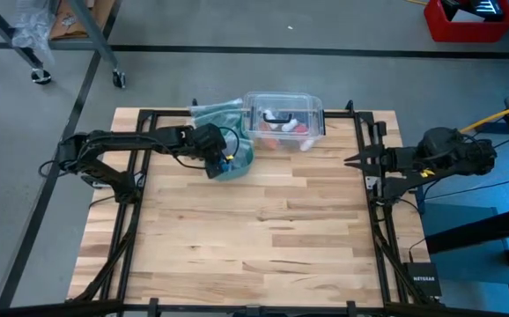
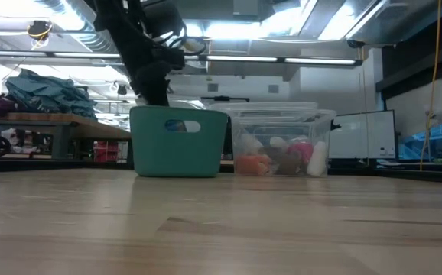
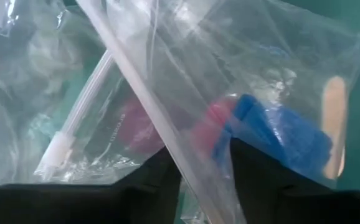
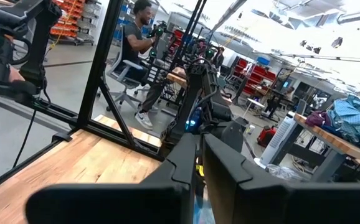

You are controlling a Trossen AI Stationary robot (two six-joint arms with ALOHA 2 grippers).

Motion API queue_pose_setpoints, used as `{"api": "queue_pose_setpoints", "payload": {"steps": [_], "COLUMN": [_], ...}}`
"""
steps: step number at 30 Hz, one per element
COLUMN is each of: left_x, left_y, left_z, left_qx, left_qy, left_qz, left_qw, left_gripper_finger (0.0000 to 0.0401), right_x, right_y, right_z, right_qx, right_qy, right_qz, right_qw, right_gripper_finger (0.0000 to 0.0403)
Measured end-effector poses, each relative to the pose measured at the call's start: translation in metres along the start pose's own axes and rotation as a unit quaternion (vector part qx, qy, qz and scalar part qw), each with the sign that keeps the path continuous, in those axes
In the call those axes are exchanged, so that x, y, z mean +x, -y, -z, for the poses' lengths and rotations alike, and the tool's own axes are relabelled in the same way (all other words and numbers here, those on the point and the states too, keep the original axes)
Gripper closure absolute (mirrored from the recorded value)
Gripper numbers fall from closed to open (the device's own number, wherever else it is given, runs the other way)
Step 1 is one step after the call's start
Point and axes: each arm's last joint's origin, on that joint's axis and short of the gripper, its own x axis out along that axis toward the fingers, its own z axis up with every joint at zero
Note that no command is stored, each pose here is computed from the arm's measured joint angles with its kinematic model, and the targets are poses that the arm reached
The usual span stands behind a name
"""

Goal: Roll bandage
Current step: Put the transparent zip bag into the blue bin, then return to Home Position

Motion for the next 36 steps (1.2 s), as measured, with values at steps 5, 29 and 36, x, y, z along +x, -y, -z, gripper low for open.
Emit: {"api": "queue_pose_setpoints", "payload": {"steps": [5,29,36], "left_x": [-0.002,-0.150,-0.135], "left_y": [0.000,-0.022,0.000], "left_z": [0.001,0.047,0.086], "left_qx": [0.011,-0.073,-0.036], "left_qy": [0.000,0.192,0.230], "left_qz": [0.000,0.028,0.147], "left_qw": [1.000,0.978,0.961], "left_gripper_finger": [0.0230,0.0219,0.0219], "right_x": [0.000,-0.022,-0.033], "right_y": [0.000,-0.002,-0.015], "right_z": [0.000,0.021,0.061], "right_qx": [0.000,-0.015,-0.011], "right_qy": [0.000,-0.108,-0.142], "right_qz": [0.000,0.014,0.053], "right_qw": [1.000,0.994,0.988], "right_gripper_finger": [0.0371,0.0371,0.0371]}}
